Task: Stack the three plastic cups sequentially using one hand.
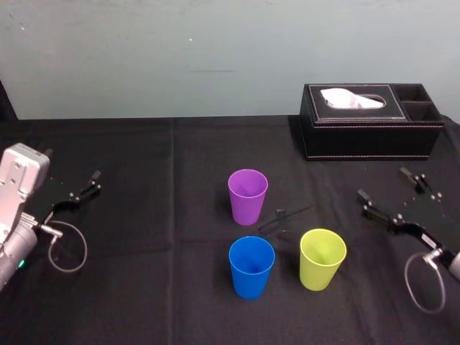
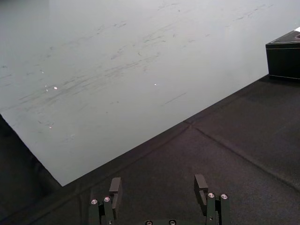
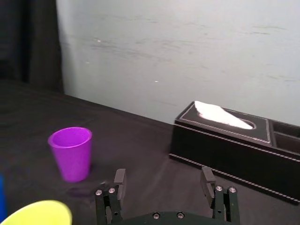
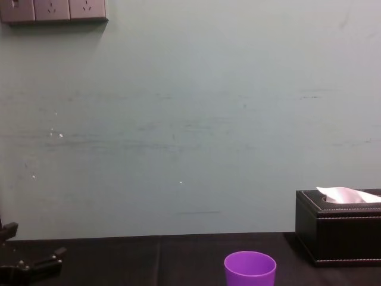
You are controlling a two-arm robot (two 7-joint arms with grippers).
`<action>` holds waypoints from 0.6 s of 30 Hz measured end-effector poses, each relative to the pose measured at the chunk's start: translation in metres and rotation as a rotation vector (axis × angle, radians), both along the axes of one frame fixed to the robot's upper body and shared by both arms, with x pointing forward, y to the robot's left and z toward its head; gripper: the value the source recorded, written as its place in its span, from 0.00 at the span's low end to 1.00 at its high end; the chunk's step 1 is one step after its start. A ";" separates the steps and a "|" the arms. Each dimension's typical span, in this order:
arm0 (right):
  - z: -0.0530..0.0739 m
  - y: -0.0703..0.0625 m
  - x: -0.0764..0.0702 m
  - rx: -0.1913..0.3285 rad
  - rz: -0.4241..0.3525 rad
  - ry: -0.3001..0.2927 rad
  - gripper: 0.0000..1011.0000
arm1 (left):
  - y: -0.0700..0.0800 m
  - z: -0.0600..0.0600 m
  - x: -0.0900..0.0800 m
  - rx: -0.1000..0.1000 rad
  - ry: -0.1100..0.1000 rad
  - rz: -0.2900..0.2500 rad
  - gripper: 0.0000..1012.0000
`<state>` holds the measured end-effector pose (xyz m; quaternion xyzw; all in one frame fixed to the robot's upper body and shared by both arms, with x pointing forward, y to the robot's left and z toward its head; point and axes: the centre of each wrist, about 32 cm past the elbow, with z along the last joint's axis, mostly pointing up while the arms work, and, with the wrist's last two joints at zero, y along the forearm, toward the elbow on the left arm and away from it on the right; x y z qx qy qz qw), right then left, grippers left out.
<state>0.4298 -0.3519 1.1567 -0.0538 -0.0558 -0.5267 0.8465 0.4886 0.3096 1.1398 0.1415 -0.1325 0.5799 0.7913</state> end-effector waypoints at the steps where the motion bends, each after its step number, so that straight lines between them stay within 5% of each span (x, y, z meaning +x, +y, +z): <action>1: 0.000 -0.002 -0.003 0.002 0.009 0.003 0.99 | 0.000 0.000 0.000 0.000 0.000 0.000 1.00; 18: -0.007 -0.010 -0.042 -0.018 0.173 0.031 0.99 | 0.000 0.000 0.000 0.000 0.000 0.000 1.00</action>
